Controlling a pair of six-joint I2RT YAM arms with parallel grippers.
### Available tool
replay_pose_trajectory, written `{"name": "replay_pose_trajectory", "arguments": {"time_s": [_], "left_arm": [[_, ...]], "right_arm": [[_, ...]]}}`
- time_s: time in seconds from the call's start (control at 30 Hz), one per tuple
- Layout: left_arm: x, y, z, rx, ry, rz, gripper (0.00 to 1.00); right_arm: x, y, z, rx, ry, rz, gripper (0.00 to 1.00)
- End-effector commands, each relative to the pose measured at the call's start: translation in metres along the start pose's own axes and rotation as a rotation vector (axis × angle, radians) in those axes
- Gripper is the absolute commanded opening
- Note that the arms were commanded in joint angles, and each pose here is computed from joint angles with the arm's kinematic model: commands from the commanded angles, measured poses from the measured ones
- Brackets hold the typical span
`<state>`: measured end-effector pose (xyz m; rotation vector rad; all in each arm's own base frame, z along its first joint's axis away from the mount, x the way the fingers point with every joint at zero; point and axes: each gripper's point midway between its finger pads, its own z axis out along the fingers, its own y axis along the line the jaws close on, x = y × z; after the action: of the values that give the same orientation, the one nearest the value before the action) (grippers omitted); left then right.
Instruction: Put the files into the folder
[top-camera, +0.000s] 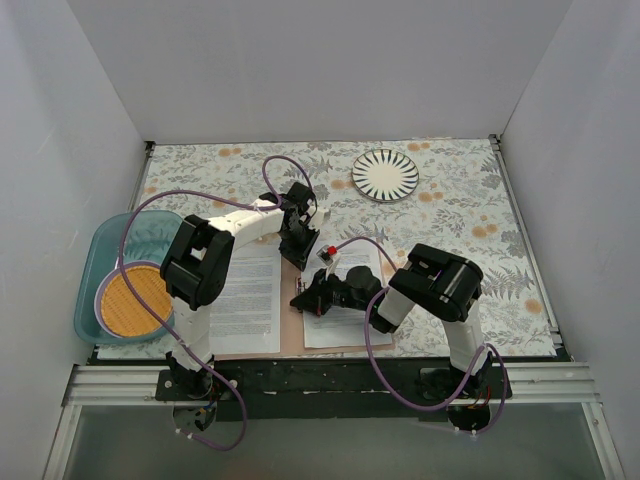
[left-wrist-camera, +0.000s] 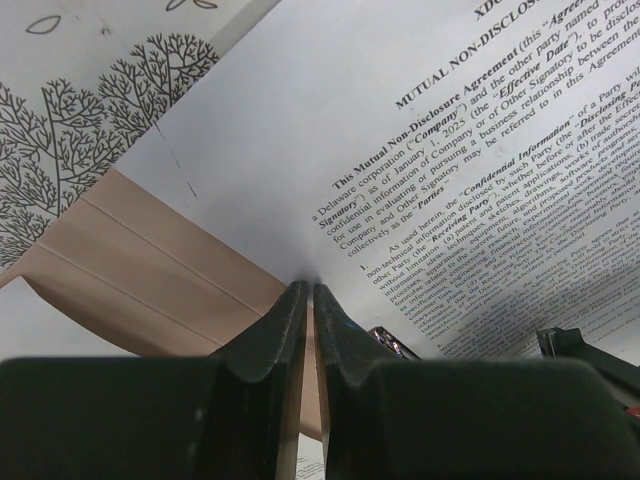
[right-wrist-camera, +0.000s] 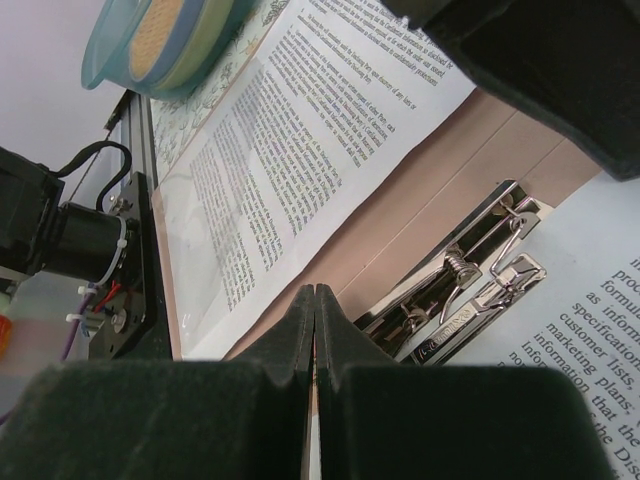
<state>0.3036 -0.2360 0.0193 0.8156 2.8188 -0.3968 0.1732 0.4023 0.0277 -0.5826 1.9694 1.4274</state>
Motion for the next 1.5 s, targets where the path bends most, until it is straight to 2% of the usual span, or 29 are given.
{"name": "replay_pose_trajectory", "arguments": {"time_s": [0.0,0.33,0.57,0.83,0.97,1.23,1.47], "left_arm": [[0.022,0.020,0.017,-0.059,0.086,-0.016,0.08],[0.021,0.024,0.018,-0.061,0.082,-0.021,0.08],[0.022,0.024,0.019,-0.062,0.088,-0.021,0.08],[0.021,0.024,0.018,-0.065,0.087,-0.017,0.08],[0.021,0.024,0.018,-0.061,0.088,-0.022,0.08],[0.014,0.023,0.011,-0.065,0.078,-0.020,0.07],[0.014,0.024,0.013,-0.070,0.076,-0.029,0.07]], "right_arm": [[0.147,-0.090,-0.084,0.425,0.492,0.166,0.01],[0.159,-0.102,-0.106,0.514,0.527,0.172,0.01],[0.154,-0.116,-0.112,0.601,0.517,0.079,0.01],[0.150,-0.113,-0.102,0.575,0.504,0.088,0.01],[0.139,-0.104,-0.089,0.515,0.486,0.066,0.01],[0.080,-0.064,-0.038,0.295,0.367,-0.054,0.01],[0.033,-0.025,-0.012,0.146,0.295,-0.142,0.01]]}}
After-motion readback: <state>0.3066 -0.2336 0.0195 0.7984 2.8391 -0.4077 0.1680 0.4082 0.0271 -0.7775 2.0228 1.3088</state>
